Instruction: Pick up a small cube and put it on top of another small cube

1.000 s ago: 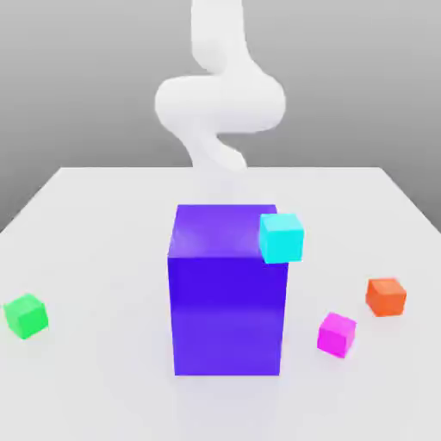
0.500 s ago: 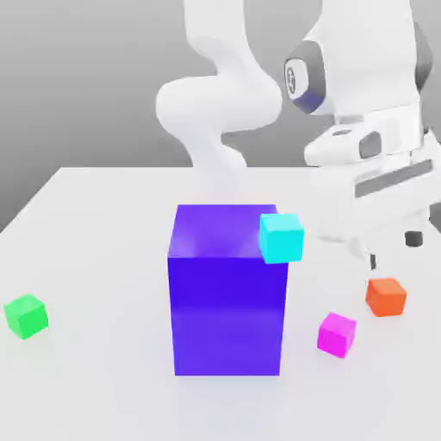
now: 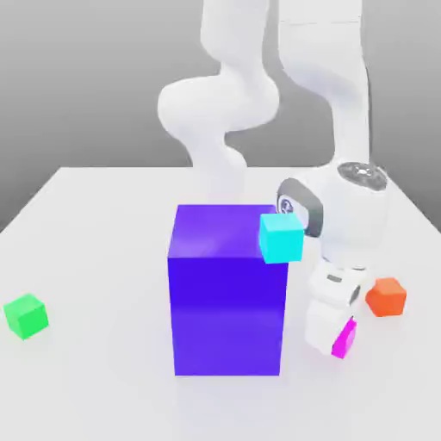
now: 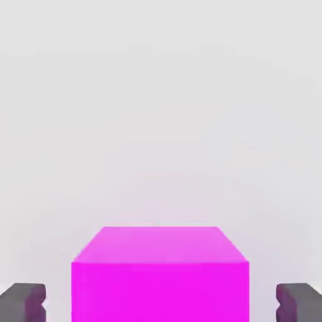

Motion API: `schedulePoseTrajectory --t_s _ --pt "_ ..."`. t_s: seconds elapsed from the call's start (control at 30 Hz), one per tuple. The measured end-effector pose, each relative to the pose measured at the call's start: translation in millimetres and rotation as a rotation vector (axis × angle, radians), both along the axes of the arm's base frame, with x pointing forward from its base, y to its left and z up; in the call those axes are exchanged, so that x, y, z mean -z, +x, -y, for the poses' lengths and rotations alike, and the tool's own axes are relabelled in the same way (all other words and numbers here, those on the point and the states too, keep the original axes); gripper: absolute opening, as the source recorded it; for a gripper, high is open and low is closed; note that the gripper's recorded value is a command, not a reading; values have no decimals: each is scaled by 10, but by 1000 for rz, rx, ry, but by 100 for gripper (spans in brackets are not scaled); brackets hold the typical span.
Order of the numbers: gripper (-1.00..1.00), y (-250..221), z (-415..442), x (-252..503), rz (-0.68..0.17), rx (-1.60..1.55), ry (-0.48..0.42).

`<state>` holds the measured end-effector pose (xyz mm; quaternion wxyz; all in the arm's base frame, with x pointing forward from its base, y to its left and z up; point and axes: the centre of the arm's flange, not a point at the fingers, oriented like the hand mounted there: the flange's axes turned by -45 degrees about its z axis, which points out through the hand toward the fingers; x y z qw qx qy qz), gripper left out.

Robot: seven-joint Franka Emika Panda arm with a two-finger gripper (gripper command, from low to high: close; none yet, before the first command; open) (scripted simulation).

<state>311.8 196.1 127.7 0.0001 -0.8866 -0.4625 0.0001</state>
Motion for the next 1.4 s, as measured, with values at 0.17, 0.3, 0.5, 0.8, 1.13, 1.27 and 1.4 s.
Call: schedulePoseTrajectory --t_s 0.17,0.3,0.5,0.8,1.13,1.27,1.4 --pt "-100 4 -4 -70 0 0 0" --pt "-100 10 -7 -412 0 0 -1" --pt "-100 461 109 -765 -42 16 -8" --pt "-100 1492 1572 -1121 -108 429 8" --pt "-100 866 4331 -1266 -68 1382 2" --pt "-100 228 5058 -1266 -42 1739 -1" --pt "-100 -428 5435 -1183 -8 2058 0"
